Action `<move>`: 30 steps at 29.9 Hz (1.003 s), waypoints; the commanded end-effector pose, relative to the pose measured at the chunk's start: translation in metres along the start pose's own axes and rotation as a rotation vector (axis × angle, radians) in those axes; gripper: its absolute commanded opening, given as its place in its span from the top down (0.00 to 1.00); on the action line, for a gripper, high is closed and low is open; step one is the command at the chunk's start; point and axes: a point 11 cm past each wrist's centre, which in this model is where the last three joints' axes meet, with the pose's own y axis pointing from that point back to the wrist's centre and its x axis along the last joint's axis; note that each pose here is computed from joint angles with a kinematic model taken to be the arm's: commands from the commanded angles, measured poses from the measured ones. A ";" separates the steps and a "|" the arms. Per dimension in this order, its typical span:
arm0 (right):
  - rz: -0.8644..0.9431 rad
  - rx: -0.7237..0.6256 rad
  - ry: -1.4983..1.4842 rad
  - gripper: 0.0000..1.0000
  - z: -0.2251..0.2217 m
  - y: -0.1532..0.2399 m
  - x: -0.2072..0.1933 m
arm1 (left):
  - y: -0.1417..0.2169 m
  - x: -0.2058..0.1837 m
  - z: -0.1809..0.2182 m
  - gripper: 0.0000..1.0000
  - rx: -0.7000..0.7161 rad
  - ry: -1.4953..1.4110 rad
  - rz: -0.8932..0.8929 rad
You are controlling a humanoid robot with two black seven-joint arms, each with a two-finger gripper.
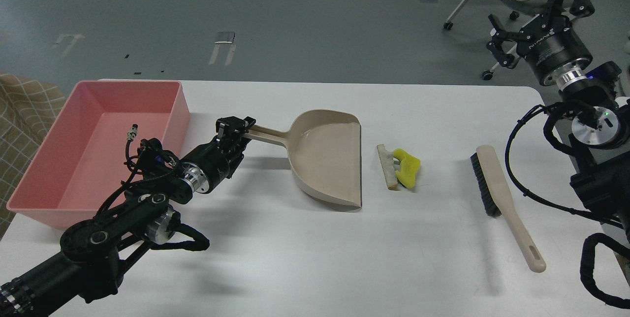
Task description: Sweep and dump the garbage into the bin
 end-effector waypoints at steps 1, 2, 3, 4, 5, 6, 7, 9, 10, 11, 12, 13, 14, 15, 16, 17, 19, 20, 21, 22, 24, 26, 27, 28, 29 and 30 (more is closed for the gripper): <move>0.001 -0.001 0.000 0.00 0.001 0.000 0.001 | 0.000 0.000 0.001 0.69 -0.007 -0.004 -0.001; 0.001 -0.001 0.000 0.00 0.001 0.000 0.001 | 0.000 0.000 0.001 0.70 -0.009 -0.006 -0.003; 0.003 -0.002 -0.001 0.00 0.001 0.001 0.001 | 0.000 -0.001 0.002 0.70 -0.016 -0.006 -0.006; 0.004 -0.003 -0.001 0.00 0.002 0.001 0.001 | 0.000 -0.001 0.003 0.71 -0.020 -0.008 -0.008; 0.002 -0.003 -0.001 0.00 0.001 0.001 0.001 | 0.000 -0.001 0.002 0.71 -0.019 -0.008 -0.007; 0.003 -0.004 -0.001 0.00 0.002 0.002 0.001 | 0.000 -0.001 0.003 0.71 -0.020 -0.008 -0.009; 0.003 -0.004 -0.001 0.00 0.002 0.002 0.001 | 0.000 -0.001 0.003 0.71 -0.020 -0.009 -0.009; 0.003 -0.004 -0.001 0.00 0.002 0.002 0.001 | 0.000 -0.002 0.004 0.71 -0.024 -0.008 -0.014; 0.003 -0.004 -0.001 0.00 0.002 0.002 0.001 | 0.001 -0.002 0.005 0.73 -0.025 -0.010 -0.015; 0.004 -0.002 -0.002 0.00 0.002 0.002 0.002 | 0.001 -0.002 0.004 0.73 -0.024 -0.009 -0.016; 0.005 -0.003 -0.002 0.00 0.002 0.002 0.002 | 0.001 -0.002 0.005 0.74 -0.025 -0.012 -0.016; 0.003 -0.004 -0.001 0.00 0.002 0.002 0.001 | 0.001 -0.001 0.005 0.74 -0.025 -0.015 -0.015; 0.004 -0.002 -0.002 0.00 0.002 0.002 0.002 | 0.001 -0.001 0.005 0.74 -0.026 -0.016 -0.016; 0.003 -0.004 -0.001 0.00 0.002 0.002 0.001 | 0.002 0.000 0.006 0.75 -0.028 -0.024 -0.017; 0.004 -0.002 -0.002 0.00 0.002 0.002 0.002 | 0.002 0.001 0.007 0.75 -0.030 -0.027 -0.017; 0.004 -0.002 -0.002 0.00 0.002 0.002 0.002 | 0.002 0.000 0.009 0.76 -0.039 -0.033 -0.022; 0.004 -0.002 -0.002 0.00 0.002 0.002 0.002 | 0.003 -0.001 0.015 0.79 -0.070 -0.048 -0.029; 0.003 -0.002 -0.002 0.00 0.001 0.002 0.001 | 0.003 -0.001 0.020 0.82 -0.090 -0.060 -0.035; 0.003 0.000 -0.002 0.00 0.001 0.002 0.001 | 0.004 -0.001 0.022 0.83 -0.101 -0.067 -0.037; 0.003 0.000 -0.002 0.00 0.001 0.002 0.001 | 0.004 -0.002 0.023 0.83 -0.107 -0.071 -0.040; 0.005 0.005 -0.004 0.00 -0.001 0.002 0.002 | 0.006 -0.001 0.029 0.84 -0.121 -0.093 -0.046; 0.008 0.005 -0.001 0.00 -0.001 0.003 0.004 | 0.008 0.004 0.034 0.84 -0.129 -0.110 -0.048; 0.010 0.006 0.002 0.00 -0.003 0.003 0.005 | 0.009 0.005 0.037 0.84 -0.133 -0.116 -0.053; 0.011 0.009 0.008 0.00 -0.006 0.004 0.006 | 0.010 0.006 0.039 0.85 -0.137 -0.122 -0.057; 0.013 0.011 0.016 0.00 -0.009 0.005 0.007 | 0.012 0.010 0.043 0.86 -0.142 -0.138 -0.062; 0.015 0.012 0.019 0.00 -0.011 0.005 0.008 | 0.013 0.012 0.046 0.86 -0.144 -0.146 -0.064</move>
